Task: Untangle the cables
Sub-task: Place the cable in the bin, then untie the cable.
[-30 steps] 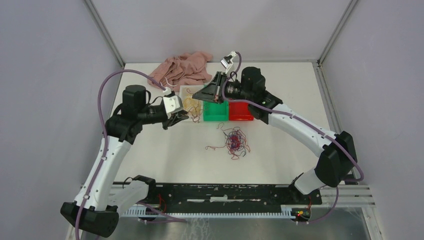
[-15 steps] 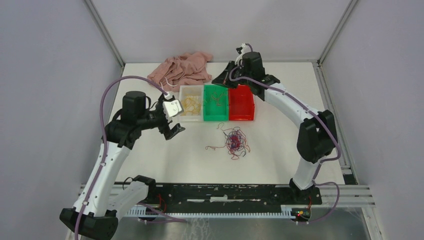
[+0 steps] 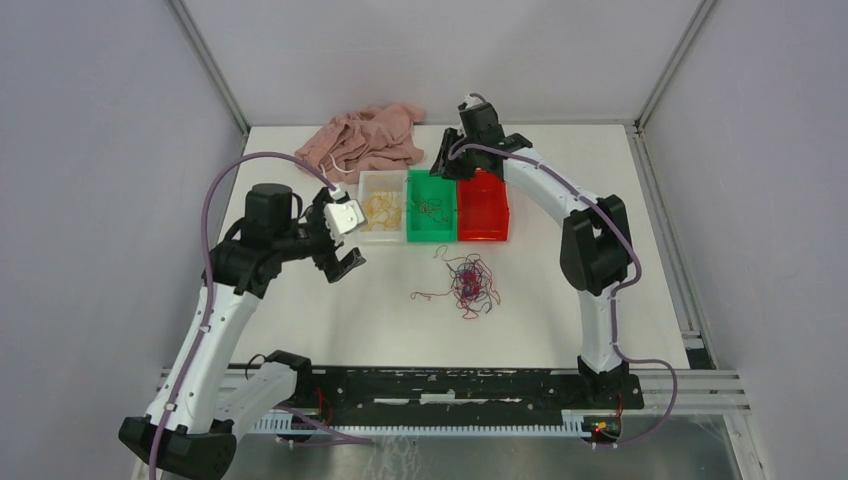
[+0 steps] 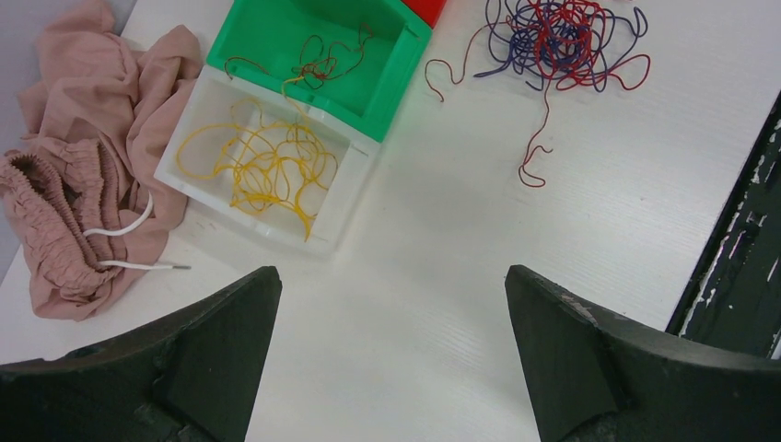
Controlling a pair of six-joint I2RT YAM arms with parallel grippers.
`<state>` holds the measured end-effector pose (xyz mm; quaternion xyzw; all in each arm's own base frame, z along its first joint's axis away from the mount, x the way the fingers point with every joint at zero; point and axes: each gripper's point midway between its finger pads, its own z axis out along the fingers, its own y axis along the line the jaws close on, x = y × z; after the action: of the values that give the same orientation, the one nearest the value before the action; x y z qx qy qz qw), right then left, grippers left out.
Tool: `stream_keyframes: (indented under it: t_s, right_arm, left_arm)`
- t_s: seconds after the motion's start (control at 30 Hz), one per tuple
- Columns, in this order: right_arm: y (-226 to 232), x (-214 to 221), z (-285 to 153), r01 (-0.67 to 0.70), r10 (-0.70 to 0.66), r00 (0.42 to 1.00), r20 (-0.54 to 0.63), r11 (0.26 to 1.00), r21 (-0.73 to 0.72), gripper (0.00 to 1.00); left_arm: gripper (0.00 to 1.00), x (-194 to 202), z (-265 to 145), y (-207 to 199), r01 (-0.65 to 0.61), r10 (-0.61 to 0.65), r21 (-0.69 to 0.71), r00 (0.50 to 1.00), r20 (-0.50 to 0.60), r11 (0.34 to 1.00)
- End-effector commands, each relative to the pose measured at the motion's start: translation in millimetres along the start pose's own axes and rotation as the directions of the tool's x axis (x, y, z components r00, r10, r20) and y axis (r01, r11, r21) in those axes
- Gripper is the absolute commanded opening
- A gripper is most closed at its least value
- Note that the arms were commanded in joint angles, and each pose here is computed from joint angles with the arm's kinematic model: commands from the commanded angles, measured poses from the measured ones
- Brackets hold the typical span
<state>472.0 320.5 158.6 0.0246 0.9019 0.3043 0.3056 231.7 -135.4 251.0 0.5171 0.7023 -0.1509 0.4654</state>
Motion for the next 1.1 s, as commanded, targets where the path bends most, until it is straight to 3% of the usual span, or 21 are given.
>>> stream_keyframes:
  t_s: [0.0, 0.2, 0.33, 0.67, 0.87, 0.97, 1.07]
  right_arm:
    - [12.5, -30.5, -41.2, 0.104, -0.110, 0.989, 0.099, 0.993, 0.064, 0.45]
    - [7.7, -44.2, -97.0, 0.136, -0.166, 0.965, 0.201, 0.979, 0.152, 0.55]
    - [-19.4, -4.8, -123.3, 0.163, -0.201, 0.967, 0.157, 0.961, 0.224, 0.57]
    - [-90.6, 151.3, -150.8, 0.120, -0.109, 0.992, -0.061, 0.967, 0.225, 0.55]
    - [-93.5, 178.5, -148.0, 0.102, -0.088, 0.991, -0.099, 0.983, 0.152, 0.49]
    - [-94.8, 178.4, -139.9, 0.113, -0.097, 0.989, -0.108, 0.982, 0.153, 0.41]
    - [-91.3, 170.1, -133.5, 0.145, -0.132, 0.987, -0.095, 0.979, 0.143, 0.40]
  left_arm:
    - [0.99, -12.0, -7.8, 7.4, -0.054, 0.054, -0.031, 0.998, 0.016, 0.998]
    - [0.99, -19.0, -7.1, 13.9, -0.042, 0.043, -0.037, 0.999, 0.019, 0.998]
    - [0.99, -20.7, -6.7, 16.4, -0.034, 0.035, -0.038, 0.999, 0.018, 0.999]
    - [0.99, -13.8, -0.5, 15.3, -0.049, 0.049, -0.012, 0.999, -0.003, 0.999]
    - [0.99, -6.5, 0.0, 11.5, -0.067, 0.067, 0.015, 0.997, -0.031, 0.998]
    - [0.99, -5.5, 0.4, 10.2, -0.064, 0.065, 0.023, 0.997, -0.035, 0.998]
    - [0.99, -4.9, 0.6, 8.3, -0.055, 0.056, 0.032, 0.998, -0.036, 0.998]
